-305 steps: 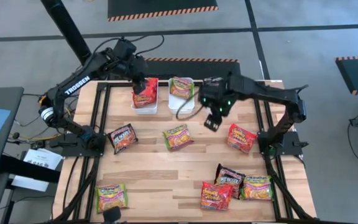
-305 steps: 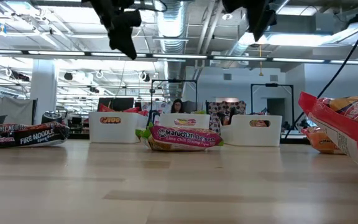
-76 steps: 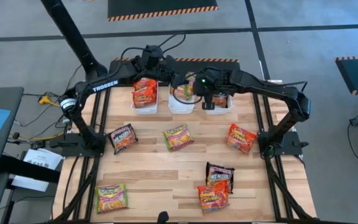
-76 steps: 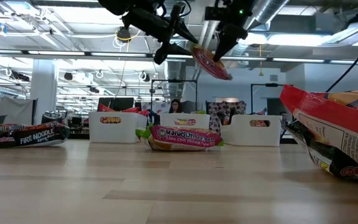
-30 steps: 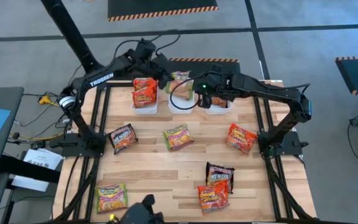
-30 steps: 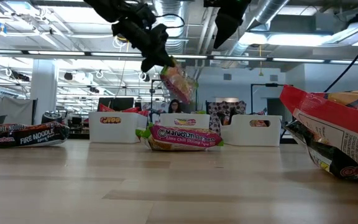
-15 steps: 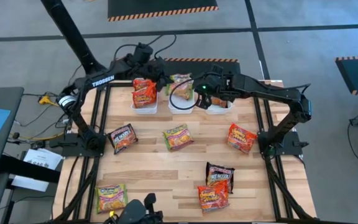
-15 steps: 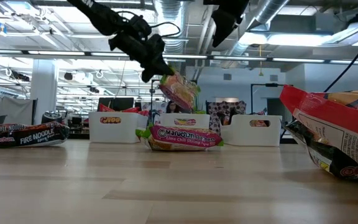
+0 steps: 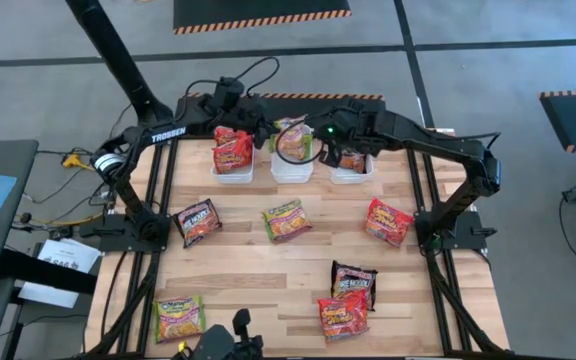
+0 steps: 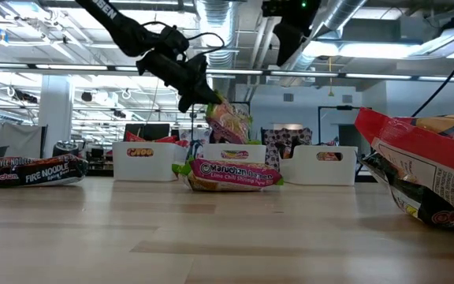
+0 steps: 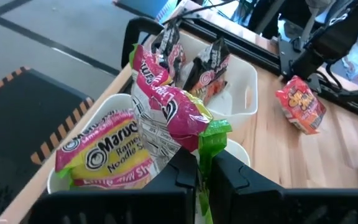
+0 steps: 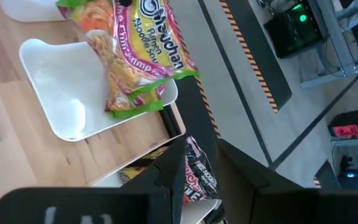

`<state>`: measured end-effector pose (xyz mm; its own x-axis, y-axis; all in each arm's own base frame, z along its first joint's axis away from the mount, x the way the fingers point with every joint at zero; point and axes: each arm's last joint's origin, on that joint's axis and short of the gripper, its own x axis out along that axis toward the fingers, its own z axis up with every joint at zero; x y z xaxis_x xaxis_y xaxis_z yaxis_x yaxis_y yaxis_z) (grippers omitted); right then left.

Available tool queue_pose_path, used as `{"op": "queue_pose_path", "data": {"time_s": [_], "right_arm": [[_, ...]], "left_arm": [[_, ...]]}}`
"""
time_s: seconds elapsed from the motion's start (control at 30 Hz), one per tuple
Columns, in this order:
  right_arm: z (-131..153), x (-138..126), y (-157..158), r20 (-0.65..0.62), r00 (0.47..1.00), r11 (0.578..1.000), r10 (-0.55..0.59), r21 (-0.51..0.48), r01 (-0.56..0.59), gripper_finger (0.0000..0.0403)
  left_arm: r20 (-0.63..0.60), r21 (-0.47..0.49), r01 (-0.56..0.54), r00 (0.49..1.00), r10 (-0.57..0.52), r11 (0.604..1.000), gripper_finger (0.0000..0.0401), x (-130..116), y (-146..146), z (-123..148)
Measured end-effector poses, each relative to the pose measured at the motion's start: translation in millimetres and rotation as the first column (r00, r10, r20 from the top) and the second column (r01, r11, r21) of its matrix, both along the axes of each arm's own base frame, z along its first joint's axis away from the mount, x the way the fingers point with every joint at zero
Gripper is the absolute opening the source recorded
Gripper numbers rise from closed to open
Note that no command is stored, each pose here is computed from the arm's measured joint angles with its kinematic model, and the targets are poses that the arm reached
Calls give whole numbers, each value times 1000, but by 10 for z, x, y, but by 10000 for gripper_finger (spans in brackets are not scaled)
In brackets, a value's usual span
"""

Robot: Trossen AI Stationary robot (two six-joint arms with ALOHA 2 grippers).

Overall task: Sort Maruchan noodles
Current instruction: Put the bottom right green noodle pack into the middle white bin

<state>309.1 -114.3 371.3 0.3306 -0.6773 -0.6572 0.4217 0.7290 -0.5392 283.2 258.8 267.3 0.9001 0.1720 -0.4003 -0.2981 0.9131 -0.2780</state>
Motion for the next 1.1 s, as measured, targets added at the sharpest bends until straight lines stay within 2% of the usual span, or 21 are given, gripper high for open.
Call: {"op": "queue_pose_path", "data": {"time_s": [0.43,0.67,0.9,1.1], "right_arm": [[-6,-31,-78,-6,1000,1000,-23,1,23,108],[-7,-33,-78,-23,1000,1000,-8,-4,8,108],[-16,-36,-61,-36,999,1000,-3,0,3,108],[-17,-37,-60,-38,999,1000,-3,1,3,108]], "left_arm": [[27,5,13,1000,-13,1000,0,40,-56,-195],[15,-80,12,1000,-11,997,0,141,21,-469],[-31,-11,-122,992,122,992,2,126,79,-491],[-46,-2,-87,995,87,996,35,128,84,-537]]}}
